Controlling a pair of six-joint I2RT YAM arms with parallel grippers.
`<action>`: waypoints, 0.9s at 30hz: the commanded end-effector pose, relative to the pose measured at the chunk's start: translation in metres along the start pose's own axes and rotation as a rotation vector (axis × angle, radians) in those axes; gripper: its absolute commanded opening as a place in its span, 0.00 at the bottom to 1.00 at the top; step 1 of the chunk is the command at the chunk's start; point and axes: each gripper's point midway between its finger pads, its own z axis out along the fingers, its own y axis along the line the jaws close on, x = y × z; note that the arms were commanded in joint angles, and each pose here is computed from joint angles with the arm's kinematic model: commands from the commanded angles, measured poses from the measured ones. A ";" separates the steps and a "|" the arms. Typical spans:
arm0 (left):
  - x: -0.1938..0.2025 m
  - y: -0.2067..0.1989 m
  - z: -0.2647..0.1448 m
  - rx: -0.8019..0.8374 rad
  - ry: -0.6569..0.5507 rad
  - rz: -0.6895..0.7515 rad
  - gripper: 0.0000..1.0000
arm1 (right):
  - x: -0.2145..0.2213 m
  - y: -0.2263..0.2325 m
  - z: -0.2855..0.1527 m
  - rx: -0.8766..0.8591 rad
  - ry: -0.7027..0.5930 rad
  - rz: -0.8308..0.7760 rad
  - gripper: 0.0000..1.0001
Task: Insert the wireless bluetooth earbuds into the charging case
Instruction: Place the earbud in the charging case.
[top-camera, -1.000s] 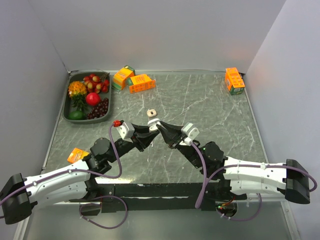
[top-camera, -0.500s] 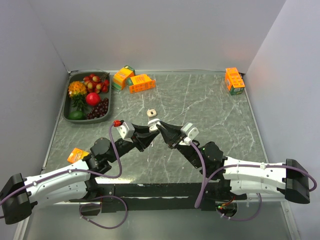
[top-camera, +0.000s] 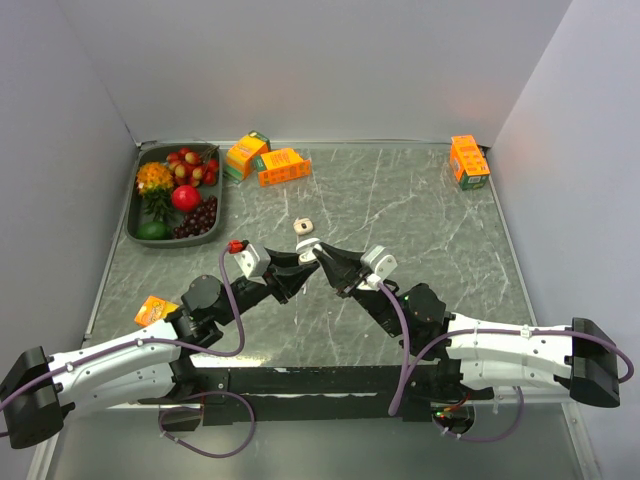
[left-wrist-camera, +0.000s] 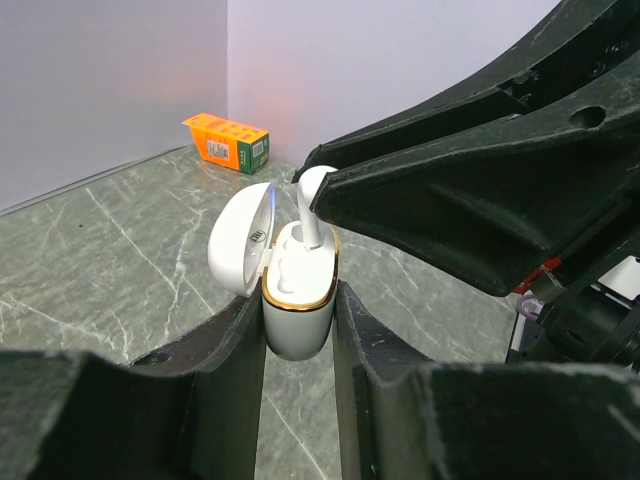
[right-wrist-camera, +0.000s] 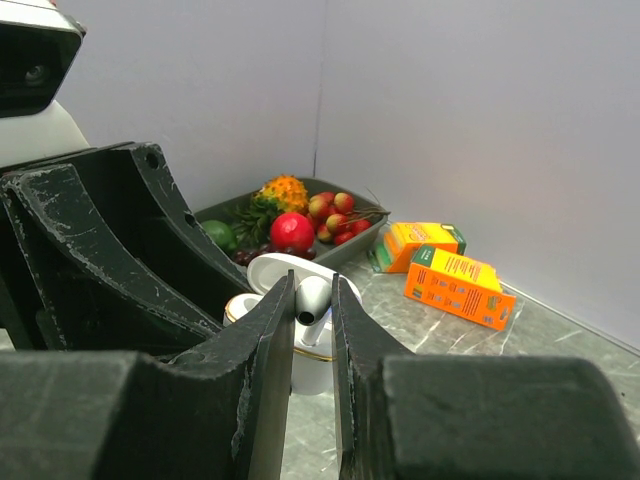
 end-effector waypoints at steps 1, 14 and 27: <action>-0.033 -0.007 0.002 0.023 -0.108 0.001 0.01 | -0.007 -0.008 -0.001 0.034 -0.006 0.013 0.00; -0.019 -0.003 0.001 0.014 -0.073 0.030 0.01 | -0.012 -0.007 -0.001 0.024 -0.010 0.027 0.00; -0.013 -0.006 -0.001 0.030 -0.064 0.074 0.01 | -0.015 -0.011 0.000 0.042 -0.009 0.035 0.00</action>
